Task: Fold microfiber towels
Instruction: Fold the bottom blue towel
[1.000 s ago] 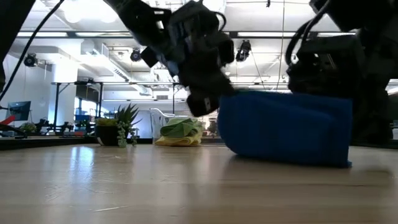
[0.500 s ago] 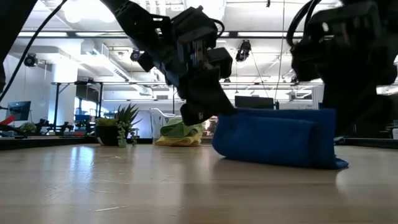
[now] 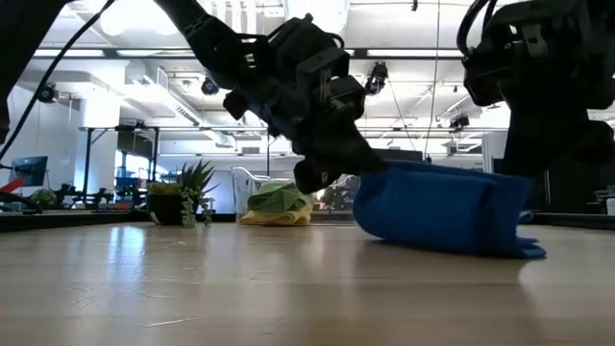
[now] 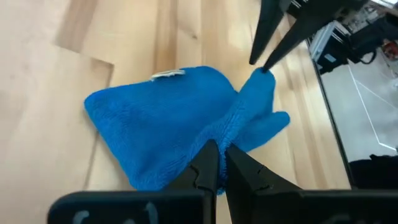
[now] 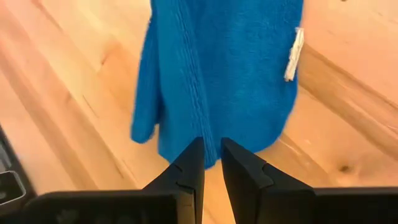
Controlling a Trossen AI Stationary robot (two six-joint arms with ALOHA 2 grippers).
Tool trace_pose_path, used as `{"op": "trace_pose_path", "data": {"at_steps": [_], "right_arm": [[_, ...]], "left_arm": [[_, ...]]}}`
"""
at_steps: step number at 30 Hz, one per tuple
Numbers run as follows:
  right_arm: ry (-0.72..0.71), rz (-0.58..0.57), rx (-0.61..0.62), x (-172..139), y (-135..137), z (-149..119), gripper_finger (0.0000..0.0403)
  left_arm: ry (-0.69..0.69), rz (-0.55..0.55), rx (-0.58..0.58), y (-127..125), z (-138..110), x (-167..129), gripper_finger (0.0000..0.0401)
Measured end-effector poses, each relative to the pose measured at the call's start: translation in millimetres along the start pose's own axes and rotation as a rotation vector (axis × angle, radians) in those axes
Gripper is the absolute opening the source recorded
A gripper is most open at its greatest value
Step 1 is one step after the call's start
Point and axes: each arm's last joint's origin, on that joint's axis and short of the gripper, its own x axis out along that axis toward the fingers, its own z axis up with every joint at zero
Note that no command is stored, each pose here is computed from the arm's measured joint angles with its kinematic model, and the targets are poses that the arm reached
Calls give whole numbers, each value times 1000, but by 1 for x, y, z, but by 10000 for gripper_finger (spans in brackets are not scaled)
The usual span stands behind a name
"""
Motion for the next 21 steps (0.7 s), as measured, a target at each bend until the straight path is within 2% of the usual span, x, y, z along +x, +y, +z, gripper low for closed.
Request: {"op": "trace_pose_path", "data": {"at_steps": [7,11,16,21], "right_arm": [[-41,-44,27,1,-6,0,50],[-98,-84,72,3,-11,3,50],[-133,-51,92,4,-9,12,49],[-141,19,82,11,-2,18,48]], "left_arm": [[-41,2,0,9,4,2,0],[-41,-67,22,8,7,2,0],[53,-186,42,8,-5,2,0],[157,-176,87,8,-19,3,0]]}}
